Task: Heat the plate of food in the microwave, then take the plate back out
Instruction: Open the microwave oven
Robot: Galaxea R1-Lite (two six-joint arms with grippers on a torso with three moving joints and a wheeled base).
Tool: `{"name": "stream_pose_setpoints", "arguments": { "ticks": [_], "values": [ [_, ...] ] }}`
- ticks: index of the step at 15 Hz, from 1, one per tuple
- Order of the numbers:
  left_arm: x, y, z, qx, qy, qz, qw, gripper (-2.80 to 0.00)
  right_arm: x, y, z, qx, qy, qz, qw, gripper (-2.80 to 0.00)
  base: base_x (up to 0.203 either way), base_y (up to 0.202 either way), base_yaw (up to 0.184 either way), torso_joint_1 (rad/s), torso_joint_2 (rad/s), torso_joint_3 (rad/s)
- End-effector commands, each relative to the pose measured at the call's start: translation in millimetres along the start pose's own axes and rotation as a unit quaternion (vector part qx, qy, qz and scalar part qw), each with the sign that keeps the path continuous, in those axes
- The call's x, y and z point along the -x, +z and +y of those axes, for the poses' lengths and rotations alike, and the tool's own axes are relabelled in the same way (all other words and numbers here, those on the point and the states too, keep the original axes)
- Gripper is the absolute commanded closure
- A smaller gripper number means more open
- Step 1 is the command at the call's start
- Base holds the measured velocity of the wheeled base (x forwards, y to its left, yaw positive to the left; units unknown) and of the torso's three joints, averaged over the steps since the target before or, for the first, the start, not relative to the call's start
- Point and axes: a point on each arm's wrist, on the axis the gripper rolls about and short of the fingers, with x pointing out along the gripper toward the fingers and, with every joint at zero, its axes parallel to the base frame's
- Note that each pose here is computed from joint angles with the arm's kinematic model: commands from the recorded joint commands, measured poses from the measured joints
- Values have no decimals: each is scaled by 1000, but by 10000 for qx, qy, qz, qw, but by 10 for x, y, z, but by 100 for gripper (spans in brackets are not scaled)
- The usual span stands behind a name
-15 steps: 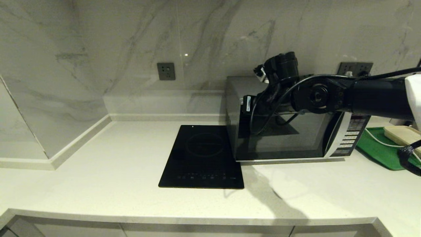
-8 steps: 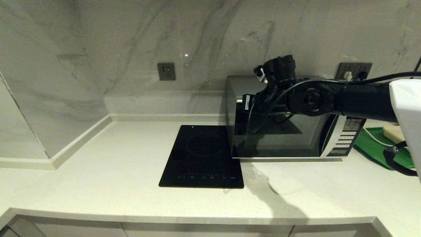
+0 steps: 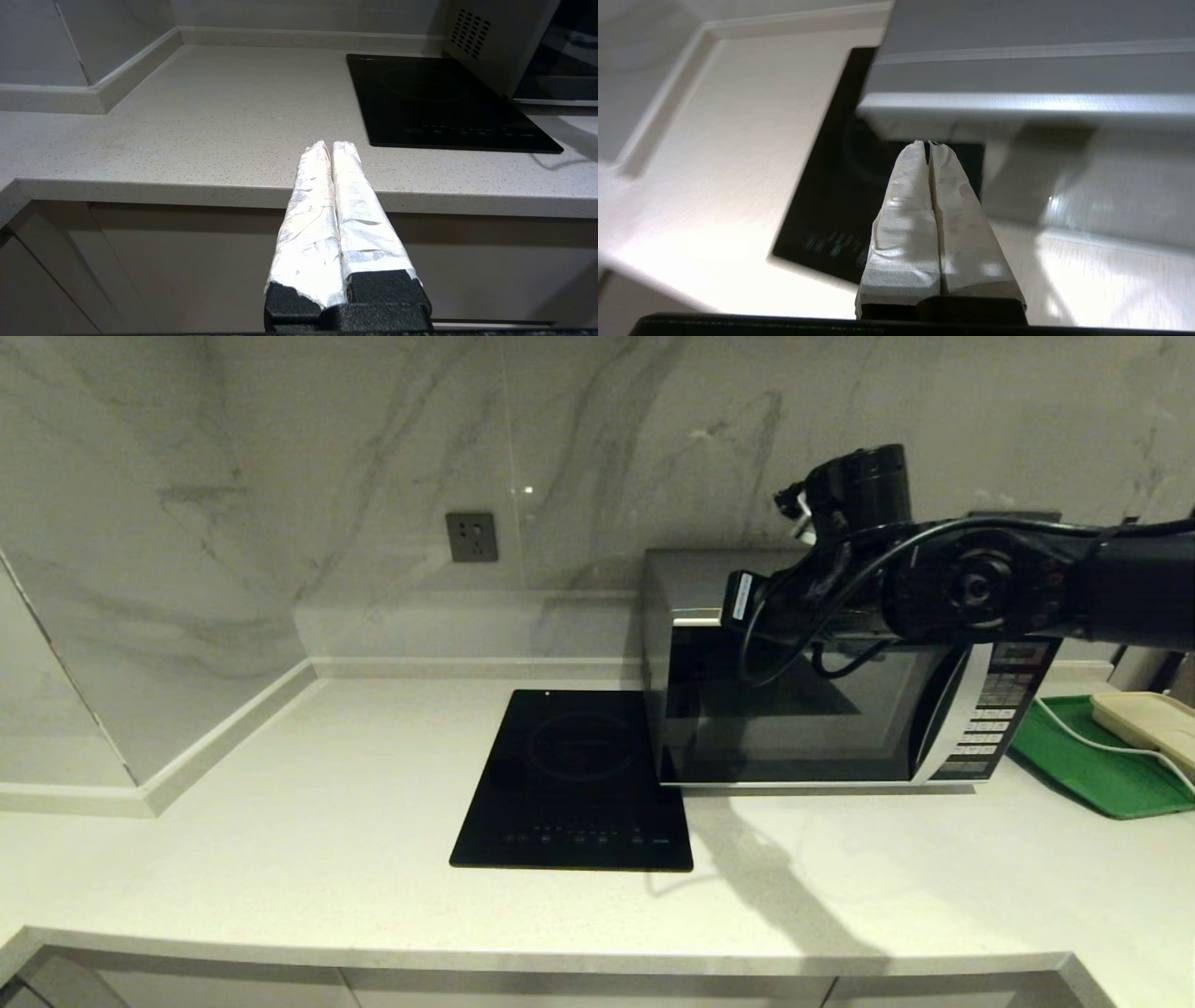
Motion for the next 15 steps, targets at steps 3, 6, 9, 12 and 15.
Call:
{"name": "stream_pose_setpoints", "arguments": {
  "ticks": [3,6,9,12,15],
  "values": [
    [1,0,0,3,3,-10,10000,0,1239,-7,-192,-566,84,-120,9983,0,0,0,0,0,0,0],
    [0,0,0,3,5,-7,10000,0,1490,-232,-916,-1758,-1015,-50,9792,0,0,0,0,0,0,0],
    [0,0,0,3,5,-7,10000,0,1573,-517,-1734,-3115,-2001,2,9290,0,0,0,0,0,0,0],
    [0,0,0,3,-1,-4,10000,0,1361,-881,-2406,-3955,-2329,270,8880,0,0,0,0,0,0,0],
    [1,0,0,3,4,-11,10000,0,1027,-1134,-2853,-4380,-2510,377,8624,0,0,0,0,0,0,0]
  ]
}}
